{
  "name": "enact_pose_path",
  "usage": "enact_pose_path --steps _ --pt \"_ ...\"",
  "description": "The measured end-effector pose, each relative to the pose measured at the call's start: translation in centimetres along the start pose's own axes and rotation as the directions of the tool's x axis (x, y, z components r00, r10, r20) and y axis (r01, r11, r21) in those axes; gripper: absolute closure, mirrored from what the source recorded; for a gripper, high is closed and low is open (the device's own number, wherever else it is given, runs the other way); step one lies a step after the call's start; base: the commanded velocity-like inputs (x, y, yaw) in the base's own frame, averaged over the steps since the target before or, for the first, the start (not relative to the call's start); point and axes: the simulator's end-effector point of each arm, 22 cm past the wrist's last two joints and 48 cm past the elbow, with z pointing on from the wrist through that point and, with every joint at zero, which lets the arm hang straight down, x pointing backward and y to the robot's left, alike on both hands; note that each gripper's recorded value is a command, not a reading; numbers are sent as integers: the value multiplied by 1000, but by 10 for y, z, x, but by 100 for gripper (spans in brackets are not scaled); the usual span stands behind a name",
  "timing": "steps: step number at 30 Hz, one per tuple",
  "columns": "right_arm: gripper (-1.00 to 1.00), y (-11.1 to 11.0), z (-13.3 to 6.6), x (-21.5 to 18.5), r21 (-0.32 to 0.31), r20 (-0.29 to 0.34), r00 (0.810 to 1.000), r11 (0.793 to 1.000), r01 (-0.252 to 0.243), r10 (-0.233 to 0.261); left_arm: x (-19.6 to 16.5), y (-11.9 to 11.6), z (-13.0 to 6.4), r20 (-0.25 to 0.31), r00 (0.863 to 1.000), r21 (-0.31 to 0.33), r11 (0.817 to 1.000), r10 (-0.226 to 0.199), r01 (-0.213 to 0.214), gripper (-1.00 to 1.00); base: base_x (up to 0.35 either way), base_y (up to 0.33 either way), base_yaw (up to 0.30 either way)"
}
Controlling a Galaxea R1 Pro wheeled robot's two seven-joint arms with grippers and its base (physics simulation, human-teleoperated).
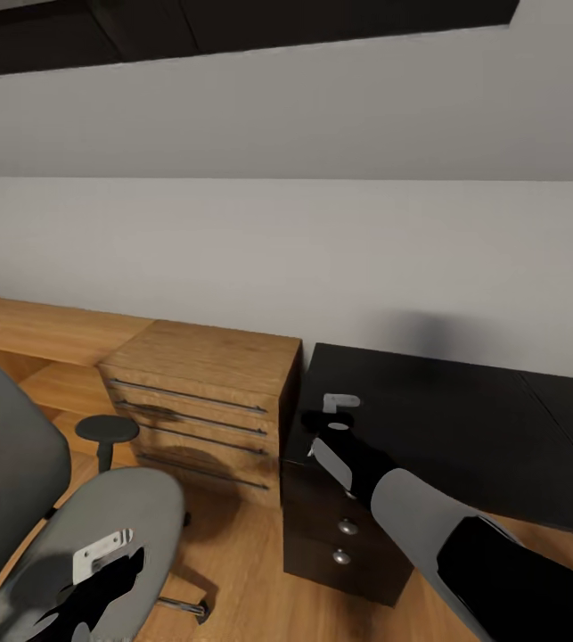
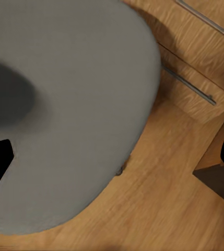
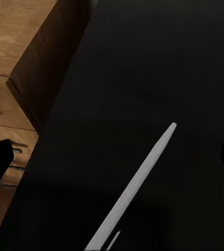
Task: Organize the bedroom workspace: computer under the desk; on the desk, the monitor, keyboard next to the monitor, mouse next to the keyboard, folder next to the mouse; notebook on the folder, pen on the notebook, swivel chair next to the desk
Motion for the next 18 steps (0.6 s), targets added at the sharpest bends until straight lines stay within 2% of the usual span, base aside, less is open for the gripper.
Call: enact_pose_path --steps 6,18 --pt "-100 0 0 0 1 0 1000 1000 0 0 0 0 0 0 1000 0 1000 0 0 -100 0 0 232" --pt "-100 -2 0 1 4 -4 1000 1000 -2 2 1 0 0 -2 1000 0 1000 1 -1 -100 0 0 24"
